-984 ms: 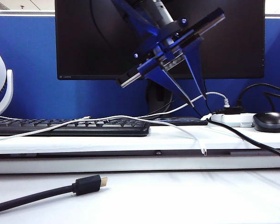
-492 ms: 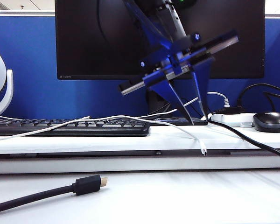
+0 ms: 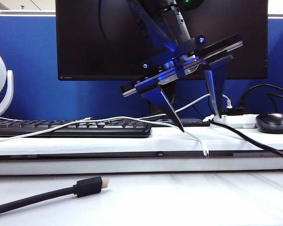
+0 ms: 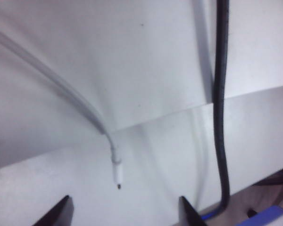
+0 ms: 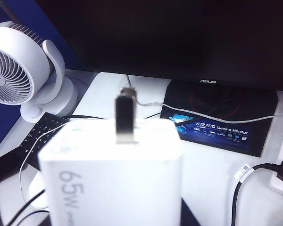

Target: Pick up the Type-C charging cable and the charging base, insert one end of the Type-C charger into the corresponding slot on the base, and finally place the plugged-in charger back on the table.

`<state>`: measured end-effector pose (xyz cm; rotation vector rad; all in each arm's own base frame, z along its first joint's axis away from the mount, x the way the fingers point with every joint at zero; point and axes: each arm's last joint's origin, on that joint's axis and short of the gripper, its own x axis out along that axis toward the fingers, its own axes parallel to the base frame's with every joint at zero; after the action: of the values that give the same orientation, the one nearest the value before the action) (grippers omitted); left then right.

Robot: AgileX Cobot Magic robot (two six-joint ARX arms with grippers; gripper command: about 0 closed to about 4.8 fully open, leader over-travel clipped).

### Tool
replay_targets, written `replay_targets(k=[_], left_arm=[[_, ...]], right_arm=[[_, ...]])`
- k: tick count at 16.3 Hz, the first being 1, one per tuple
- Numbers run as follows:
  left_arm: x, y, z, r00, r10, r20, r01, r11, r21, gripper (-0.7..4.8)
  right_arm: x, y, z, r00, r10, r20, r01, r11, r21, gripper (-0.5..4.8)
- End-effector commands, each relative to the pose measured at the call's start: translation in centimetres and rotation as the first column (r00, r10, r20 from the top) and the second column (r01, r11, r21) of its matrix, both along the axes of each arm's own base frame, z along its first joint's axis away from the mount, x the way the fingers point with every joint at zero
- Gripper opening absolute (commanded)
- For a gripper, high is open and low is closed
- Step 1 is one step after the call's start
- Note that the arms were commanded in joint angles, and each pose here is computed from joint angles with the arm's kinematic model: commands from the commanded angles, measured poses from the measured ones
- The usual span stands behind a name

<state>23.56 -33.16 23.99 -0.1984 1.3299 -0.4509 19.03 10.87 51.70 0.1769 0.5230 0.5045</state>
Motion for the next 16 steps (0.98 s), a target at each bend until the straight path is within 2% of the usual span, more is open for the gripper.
replay_targets(k=[1,5,11,16], left_arm=[[-0.4,-0.8,-0.8,1.0,-0.016,-0.005,0.016,1.0,0.011,2.86],[-0.3,-1.4,-2.0,1.0,-0.022,-0.013,0.022,0.999,0.023,2.86],[0.0,-1.7,-2.0,1.0,0.003,0.011,-0.003,1.0,0.0,2.84],[0.1,-1.9,-3.1,1.0,0.004,-0.001,-0.004,1.0,0.021,2.77]], right_arm=[[-0.3,-0.1,0.6,0.999,0.003,0.038,-0.003,1.0,0.023,-0.06],[-0.3,-0.1,0.6,0.999,0.006,0.037,-0.007,1.0,0.024,-0.06],[-0.3,-0.1,0.6,0.999,0.006,0.037,-0.007,1.0,0.024,-0.06],[-0.3,-0.1,0.6,0.999,0.006,0.037,-0.007,1.0,0.024,-0.06]])
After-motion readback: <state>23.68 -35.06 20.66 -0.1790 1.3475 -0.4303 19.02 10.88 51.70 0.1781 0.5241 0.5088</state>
